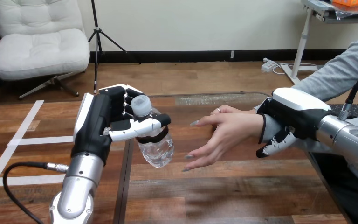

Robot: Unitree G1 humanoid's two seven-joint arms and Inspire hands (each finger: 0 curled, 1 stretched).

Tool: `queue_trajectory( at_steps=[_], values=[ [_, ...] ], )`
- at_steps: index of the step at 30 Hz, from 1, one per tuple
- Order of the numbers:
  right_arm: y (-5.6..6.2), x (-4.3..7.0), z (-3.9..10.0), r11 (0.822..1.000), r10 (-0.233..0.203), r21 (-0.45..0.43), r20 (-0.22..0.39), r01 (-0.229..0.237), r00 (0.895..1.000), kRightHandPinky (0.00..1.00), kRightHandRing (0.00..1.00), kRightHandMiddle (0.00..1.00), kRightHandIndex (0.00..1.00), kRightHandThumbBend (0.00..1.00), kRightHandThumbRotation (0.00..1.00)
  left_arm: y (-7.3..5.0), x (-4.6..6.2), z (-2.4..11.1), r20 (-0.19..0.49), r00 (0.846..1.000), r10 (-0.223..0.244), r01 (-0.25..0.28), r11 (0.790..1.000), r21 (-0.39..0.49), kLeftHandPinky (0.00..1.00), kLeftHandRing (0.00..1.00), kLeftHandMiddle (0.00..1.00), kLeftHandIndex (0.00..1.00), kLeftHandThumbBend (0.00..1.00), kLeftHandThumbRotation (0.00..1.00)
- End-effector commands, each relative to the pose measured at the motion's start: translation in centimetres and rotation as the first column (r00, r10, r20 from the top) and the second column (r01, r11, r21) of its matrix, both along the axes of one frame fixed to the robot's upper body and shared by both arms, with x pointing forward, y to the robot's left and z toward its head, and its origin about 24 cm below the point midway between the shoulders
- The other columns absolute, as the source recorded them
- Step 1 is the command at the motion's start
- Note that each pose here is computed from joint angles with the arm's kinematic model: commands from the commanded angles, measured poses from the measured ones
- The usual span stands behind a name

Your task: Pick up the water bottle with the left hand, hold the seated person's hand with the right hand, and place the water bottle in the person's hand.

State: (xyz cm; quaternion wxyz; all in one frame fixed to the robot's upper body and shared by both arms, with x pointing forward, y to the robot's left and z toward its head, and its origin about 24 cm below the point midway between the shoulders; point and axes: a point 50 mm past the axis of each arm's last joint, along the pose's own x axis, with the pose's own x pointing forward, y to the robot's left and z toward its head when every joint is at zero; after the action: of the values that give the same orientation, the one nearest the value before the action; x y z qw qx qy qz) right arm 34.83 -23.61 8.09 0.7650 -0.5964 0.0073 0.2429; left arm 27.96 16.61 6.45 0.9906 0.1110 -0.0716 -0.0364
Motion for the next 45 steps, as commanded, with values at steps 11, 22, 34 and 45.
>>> queue_trajectory(
  at_steps=[11, 22, 34, 45],
  values=[
    [2.4, 1.9, 4.4, 0.995, 0.068, 0.063, 0.156, -0.078, 0.985, 0.23, 0.27, 0.33, 0.33, 0.72, 0.00, -2.2, 2.1, 2.9, 0.140, 0.989, -0.052, 0.061, 0.996, -0.065, 0.29, 0.34, 0.38, 0.37, 0.77, 0.00],
    [2.4, 1.9, 4.4, 0.995, 0.071, 0.062, 0.158, -0.082, 0.985, 0.24, 0.28, 0.33, 0.33, 0.72, 0.00, -3.2, 2.7, 2.4, 0.138, 0.987, -0.081, 0.096, 0.990, -0.100, 0.29, 0.34, 0.38, 0.38, 0.76, 0.00],
    [2.5, 1.8, 4.5, 0.995, 0.067, 0.069, 0.152, -0.078, 0.986, 0.22, 0.27, 0.32, 0.33, 0.72, 0.00, -4.3, 3.4, 1.9, 0.157, 0.981, -0.114, 0.131, 0.986, -0.107, 0.29, 0.34, 0.38, 0.38, 0.77, 0.00],
    [2.5, 1.7, 4.5, 0.994, 0.064, 0.077, 0.155, -0.077, 0.986, 0.22, 0.26, 0.32, 0.32, 0.72, 0.00, -5.2, 3.9, 1.7, 0.150, 0.980, -0.130, 0.146, 0.984, -0.100, 0.30, 0.35, 0.38, 0.38, 0.77, 0.00]
  ],
)
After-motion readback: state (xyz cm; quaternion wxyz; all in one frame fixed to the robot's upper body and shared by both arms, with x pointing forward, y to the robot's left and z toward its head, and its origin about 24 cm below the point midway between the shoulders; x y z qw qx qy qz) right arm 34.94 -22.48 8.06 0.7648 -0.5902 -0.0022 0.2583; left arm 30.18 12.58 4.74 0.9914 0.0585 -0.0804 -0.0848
